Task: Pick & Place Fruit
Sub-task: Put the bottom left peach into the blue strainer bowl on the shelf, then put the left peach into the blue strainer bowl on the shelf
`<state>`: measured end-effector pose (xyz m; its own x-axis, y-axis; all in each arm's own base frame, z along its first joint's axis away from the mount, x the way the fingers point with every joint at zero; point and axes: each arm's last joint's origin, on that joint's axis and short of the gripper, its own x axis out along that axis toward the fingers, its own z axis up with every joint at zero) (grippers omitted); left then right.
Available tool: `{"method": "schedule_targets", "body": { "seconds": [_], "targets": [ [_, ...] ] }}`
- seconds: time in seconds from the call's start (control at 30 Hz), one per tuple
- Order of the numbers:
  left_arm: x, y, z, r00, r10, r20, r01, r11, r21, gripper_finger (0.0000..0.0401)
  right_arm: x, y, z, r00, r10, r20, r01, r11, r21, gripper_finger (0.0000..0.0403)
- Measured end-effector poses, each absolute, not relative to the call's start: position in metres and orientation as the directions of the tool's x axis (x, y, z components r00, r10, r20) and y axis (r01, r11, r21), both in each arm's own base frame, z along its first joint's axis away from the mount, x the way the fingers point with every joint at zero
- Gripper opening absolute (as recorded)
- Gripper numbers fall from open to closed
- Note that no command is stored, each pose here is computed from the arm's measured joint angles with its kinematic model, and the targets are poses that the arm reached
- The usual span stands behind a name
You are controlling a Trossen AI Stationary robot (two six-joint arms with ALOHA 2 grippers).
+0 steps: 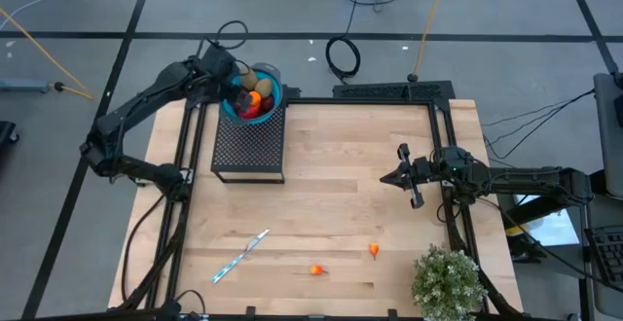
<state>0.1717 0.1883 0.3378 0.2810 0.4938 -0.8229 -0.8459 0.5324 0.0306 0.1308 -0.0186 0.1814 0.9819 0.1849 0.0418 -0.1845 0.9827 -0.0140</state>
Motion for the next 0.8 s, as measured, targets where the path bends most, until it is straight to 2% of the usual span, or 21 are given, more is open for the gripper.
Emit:
{"method": "schedule_targets", "body": {
  "seconds": [0.2, 0.53, 0.63, 0.8],
  "targets": [
    [0.1749, 0.1927, 0.3291, 0.272, 0.442, -0.855, -0.839, 0.544, 0.014, 0.0108, 0.1308, -0.0186, 0.1814, 0.982, 0.185, 0.042, -0.183, 0.982, -0.038, 0.0],
    [0.1749, 0.1928, 0.3295, 0.274, 0.445, -0.853, -0.834, 0.552, 0.021, 0.0112, 0.1308, -0.0186, 0.1814, 0.982, 0.185, 0.042, -0.183, 0.982, -0.038, 0.0],
    [0.1749, 0.1928, 0.3294, 0.273, 0.446, -0.853, -0.827, 0.561, 0.029, 0.0134, 0.1308, -0.0186, 0.1814, 0.982, 0.185, 0.041, -0.183, 0.982, -0.038, 0.0],
    [0.1749, 0.1929, 0.3295, 0.272, 0.447, -0.852, -0.829, 0.559, 0.029, 0.0194, 0.1308, -0.0186, 0.1813, 0.982, 0.185, 0.041, -0.183, 0.982, -0.038, 0.0]
  ]
}}
